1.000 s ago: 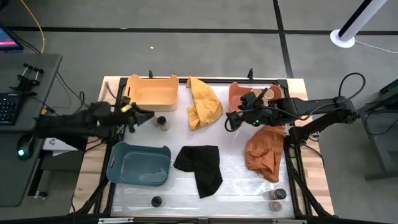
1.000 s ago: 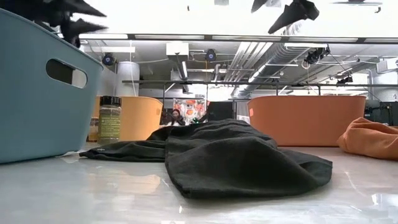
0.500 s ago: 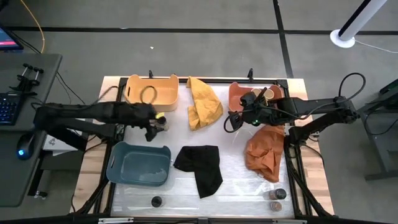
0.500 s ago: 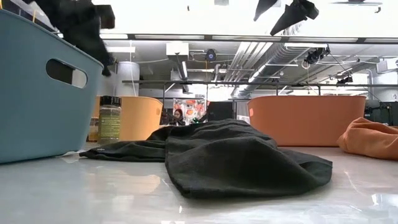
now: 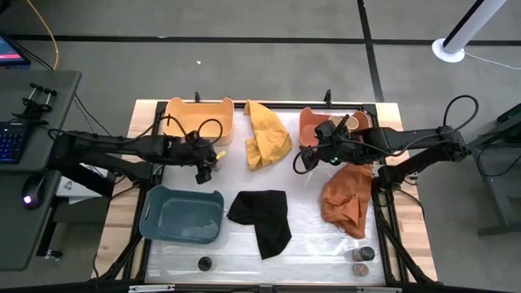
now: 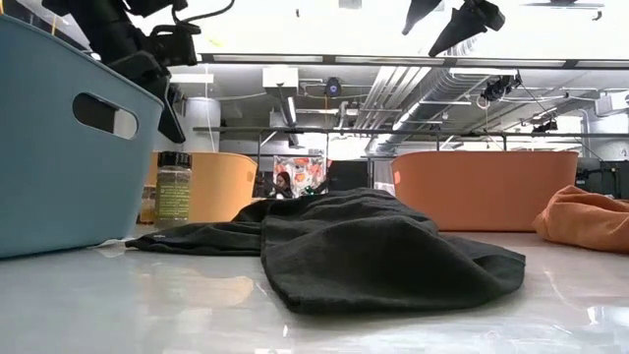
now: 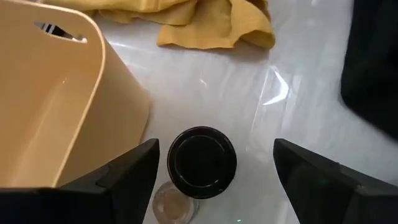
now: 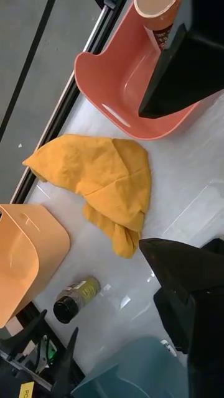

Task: Sort spices by type
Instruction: Put the top black spice bottle into the yellow bin

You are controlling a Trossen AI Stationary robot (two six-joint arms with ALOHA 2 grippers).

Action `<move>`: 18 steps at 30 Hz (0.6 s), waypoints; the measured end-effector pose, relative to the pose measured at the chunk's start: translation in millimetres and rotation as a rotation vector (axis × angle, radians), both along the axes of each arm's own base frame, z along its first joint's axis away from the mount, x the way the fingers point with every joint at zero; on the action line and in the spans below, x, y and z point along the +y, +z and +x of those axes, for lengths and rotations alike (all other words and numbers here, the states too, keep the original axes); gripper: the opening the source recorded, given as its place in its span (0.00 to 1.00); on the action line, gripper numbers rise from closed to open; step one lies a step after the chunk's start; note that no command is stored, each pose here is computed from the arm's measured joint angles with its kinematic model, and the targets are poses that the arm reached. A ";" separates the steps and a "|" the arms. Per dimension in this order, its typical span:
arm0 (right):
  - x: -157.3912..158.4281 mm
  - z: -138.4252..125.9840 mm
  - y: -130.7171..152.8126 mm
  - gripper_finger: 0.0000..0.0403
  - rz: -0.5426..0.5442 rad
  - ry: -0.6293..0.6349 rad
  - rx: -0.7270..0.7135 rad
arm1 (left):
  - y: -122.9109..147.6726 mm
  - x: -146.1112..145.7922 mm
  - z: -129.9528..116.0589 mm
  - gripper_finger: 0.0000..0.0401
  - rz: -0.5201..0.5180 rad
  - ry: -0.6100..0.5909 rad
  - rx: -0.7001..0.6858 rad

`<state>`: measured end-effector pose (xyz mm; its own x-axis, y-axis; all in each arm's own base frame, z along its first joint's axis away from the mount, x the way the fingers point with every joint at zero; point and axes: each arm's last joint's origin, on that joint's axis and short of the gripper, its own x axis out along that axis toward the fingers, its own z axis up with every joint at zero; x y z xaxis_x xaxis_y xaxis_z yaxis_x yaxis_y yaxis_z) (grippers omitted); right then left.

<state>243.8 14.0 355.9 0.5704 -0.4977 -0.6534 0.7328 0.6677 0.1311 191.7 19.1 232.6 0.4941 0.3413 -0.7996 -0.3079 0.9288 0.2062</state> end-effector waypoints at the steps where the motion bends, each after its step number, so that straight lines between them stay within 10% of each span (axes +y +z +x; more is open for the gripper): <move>1: 0.0 0.0 0.0 0.81 0.000 0.000 0.000 | -0.7 0.0 0.6 0.75 0.006 -0.011 0.009; 18: -0.1 0.0 0.1 0.81 -0.002 -0.007 -0.003 | -28.1 8.0 20.2 0.75 -0.019 0.008 0.134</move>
